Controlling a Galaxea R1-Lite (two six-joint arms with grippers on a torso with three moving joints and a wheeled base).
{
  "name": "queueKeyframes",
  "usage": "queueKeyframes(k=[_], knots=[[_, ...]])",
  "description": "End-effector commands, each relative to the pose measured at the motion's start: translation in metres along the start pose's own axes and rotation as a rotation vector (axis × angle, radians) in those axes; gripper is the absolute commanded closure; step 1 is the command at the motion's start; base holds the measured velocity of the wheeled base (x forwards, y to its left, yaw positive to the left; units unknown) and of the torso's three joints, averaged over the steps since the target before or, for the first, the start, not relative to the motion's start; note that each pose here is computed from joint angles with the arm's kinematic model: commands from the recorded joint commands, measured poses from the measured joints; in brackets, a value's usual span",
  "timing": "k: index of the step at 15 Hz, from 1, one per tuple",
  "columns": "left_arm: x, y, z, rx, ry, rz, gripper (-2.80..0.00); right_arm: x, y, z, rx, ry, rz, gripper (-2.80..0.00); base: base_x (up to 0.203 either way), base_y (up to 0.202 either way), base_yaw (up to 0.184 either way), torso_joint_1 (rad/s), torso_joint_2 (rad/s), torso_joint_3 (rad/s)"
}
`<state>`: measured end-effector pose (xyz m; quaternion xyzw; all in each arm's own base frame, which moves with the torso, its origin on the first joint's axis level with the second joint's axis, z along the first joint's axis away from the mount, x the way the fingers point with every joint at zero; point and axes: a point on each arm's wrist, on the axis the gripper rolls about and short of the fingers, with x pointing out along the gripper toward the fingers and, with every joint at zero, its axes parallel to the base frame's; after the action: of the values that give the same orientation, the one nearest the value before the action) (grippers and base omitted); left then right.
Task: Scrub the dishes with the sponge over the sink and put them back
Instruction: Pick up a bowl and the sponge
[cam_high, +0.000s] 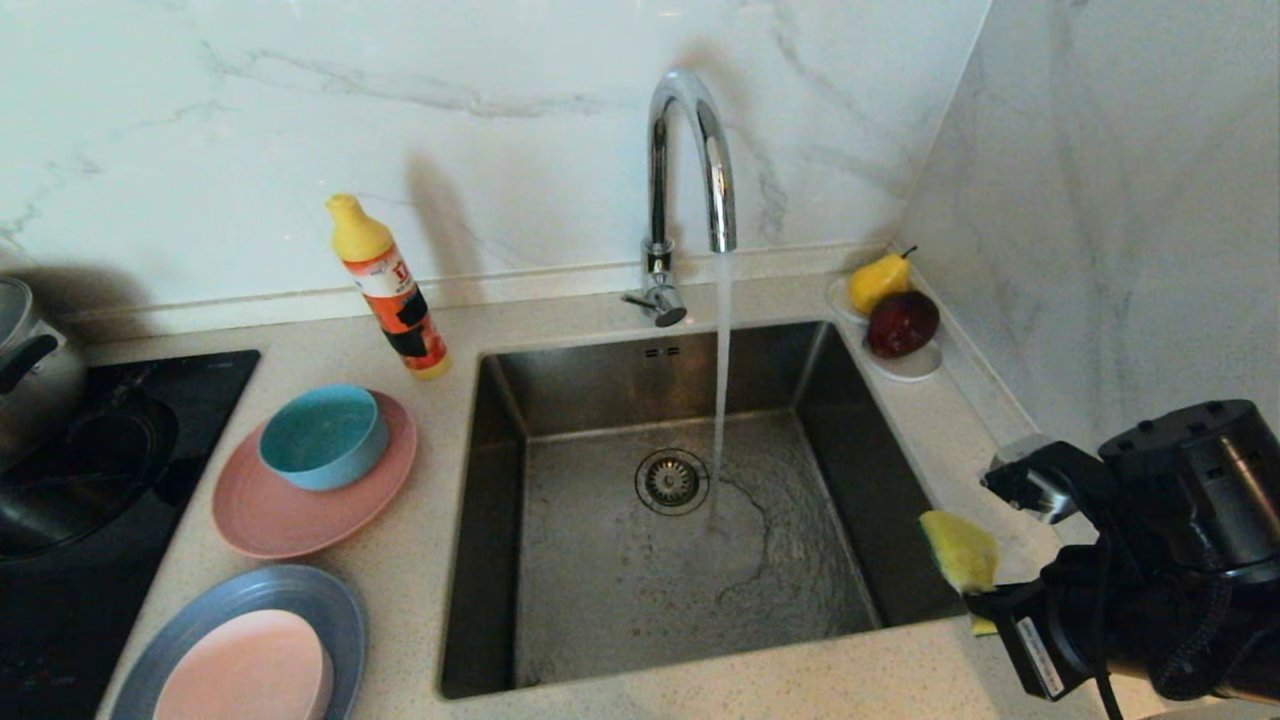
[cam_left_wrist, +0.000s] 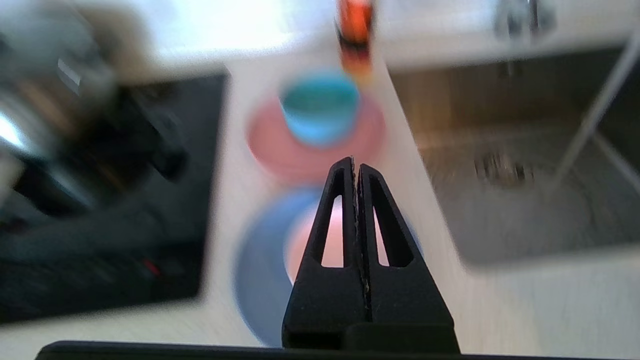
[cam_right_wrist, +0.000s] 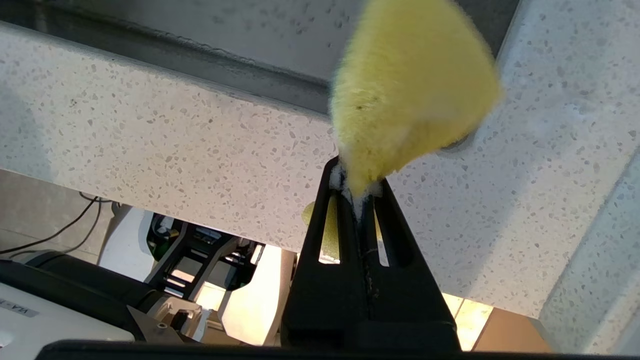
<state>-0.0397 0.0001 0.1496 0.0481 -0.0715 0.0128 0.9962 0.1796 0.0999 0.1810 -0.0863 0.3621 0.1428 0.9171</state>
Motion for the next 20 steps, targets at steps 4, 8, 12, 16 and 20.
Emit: queueKeyframes(k=[4,8,12,16,20], knots=[[0.074,0.010,0.087,0.022,0.166,0.103,0.00,0.006,0.001,0.007,0.002,0.002,-0.018,0.00,0.000,0.000,0.000,0.000,0.00,0.000],[0.174,0.015,0.107,0.048,0.359,0.190,0.00,0.011,0.002,0.010,0.002,0.010,-0.034,0.00,0.000,0.000,0.000,0.000,0.00,0.000],[0.272,0.031,0.080,0.051,0.569,0.272,0.00,0.015,0.005,0.015,-0.006,0.008,-0.035,0.00,0.000,0.000,0.000,0.000,0.00,0.000],[0.332,0.049,0.055,-0.062,0.669,0.234,0.00,0.010,0.005,0.021,-0.004,-0.008,-0.032,0.00,0.000,0.000,0.000,0.000,0.00,0.000],[0.368,0.055,0.031,-0.223,0.783,0.190,0.00,0.007,0.005,0.020,-0.002,-0.014,-0.032,0.00,0.000,0.000,0.000,0.000,0.00,0.000]])
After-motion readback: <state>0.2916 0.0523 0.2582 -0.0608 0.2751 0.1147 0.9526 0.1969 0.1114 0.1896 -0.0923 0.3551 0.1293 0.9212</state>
